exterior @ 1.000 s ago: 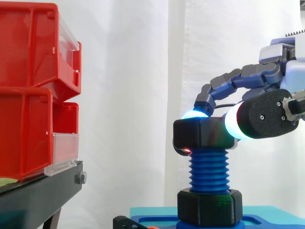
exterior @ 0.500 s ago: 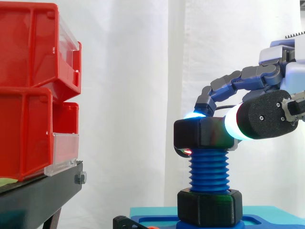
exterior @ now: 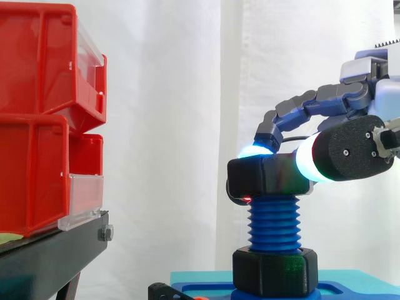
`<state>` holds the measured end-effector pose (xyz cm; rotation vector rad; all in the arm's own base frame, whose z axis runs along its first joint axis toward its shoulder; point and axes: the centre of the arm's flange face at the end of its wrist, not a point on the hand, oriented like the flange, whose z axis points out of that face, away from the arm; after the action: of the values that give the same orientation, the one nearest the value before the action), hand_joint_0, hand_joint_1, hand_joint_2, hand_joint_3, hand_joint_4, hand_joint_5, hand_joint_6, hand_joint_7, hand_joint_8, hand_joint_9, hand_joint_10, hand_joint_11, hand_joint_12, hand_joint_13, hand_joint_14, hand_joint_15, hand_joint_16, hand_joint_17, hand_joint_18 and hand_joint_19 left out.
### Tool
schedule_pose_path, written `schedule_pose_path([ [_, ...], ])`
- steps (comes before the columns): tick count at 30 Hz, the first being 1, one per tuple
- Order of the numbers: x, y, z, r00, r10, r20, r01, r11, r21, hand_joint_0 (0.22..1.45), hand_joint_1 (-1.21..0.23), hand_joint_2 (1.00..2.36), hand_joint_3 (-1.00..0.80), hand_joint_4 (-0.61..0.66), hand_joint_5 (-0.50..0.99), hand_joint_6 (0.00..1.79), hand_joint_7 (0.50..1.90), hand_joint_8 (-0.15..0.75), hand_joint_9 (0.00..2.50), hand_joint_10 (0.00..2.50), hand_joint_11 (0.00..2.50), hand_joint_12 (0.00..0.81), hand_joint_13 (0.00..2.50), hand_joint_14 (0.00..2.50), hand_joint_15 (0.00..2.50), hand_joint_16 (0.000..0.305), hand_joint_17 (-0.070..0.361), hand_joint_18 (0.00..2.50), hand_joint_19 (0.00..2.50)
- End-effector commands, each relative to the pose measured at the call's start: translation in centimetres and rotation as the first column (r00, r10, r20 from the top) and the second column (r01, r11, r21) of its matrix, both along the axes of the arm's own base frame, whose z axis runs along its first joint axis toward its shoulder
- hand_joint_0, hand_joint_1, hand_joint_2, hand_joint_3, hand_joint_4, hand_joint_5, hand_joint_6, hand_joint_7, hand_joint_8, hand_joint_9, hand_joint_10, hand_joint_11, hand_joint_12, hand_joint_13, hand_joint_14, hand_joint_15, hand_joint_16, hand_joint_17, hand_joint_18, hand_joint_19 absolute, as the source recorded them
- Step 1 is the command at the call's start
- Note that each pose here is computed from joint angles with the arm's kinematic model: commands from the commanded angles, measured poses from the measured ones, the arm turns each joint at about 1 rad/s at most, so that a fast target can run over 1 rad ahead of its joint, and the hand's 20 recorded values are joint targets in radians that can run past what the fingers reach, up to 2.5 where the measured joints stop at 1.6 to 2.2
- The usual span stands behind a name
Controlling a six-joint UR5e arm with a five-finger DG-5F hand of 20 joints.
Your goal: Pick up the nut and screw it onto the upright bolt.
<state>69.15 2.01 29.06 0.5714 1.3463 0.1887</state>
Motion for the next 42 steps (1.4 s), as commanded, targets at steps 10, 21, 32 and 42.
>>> schedule_pose_path([
  [10,-0.1,0.0,-0.1,1.0000,0.005,-0.006,-0.005,1.0000,-0.004,0.56,-0.68,1.00,-0.50,0.30,-0.16,0.50,1.02,0.325,0.87,0.01,0.27,0.293,0.76,0.00,0.05,0.028,0.063,0.47,0.00],
  [21,-0.2,-0.1,-0.4,0.9998,0.005,-0.022,-0.006,1.0000,-0.007,0.56,-0.68,1.00,-0.50,0.30,-0.16,0.50,1.02,0.326,0.87,0.01,0.28,0.293,0.76,0.00,0.05,0.028,0.063,0.48,0.00],
  [32,-0.5,-0.3,-0.8,0.9994,0.008,-0.035,-0.009,0.9999,-0.013,0.56,-0.68,1.00,-0.50,0.31,-0.16,0.50,1.02,0.327,0.87,0.01,0.28,0.293,0.76,0.00,0.05,0.028,0.063,0.48,0.00],
  [42,-0.7,-0.4,-1.3,0.9995,0.010,-0.030,-0.010,0.9999,-0.011,0.56,-0.68,1.00,-0.50,0.30,-0.16,0.50,1.02,0.328,0.87,0.01,0.28,0.294,0.76,0.00,0.05,0.028,0.064,0.48,0.00],
])
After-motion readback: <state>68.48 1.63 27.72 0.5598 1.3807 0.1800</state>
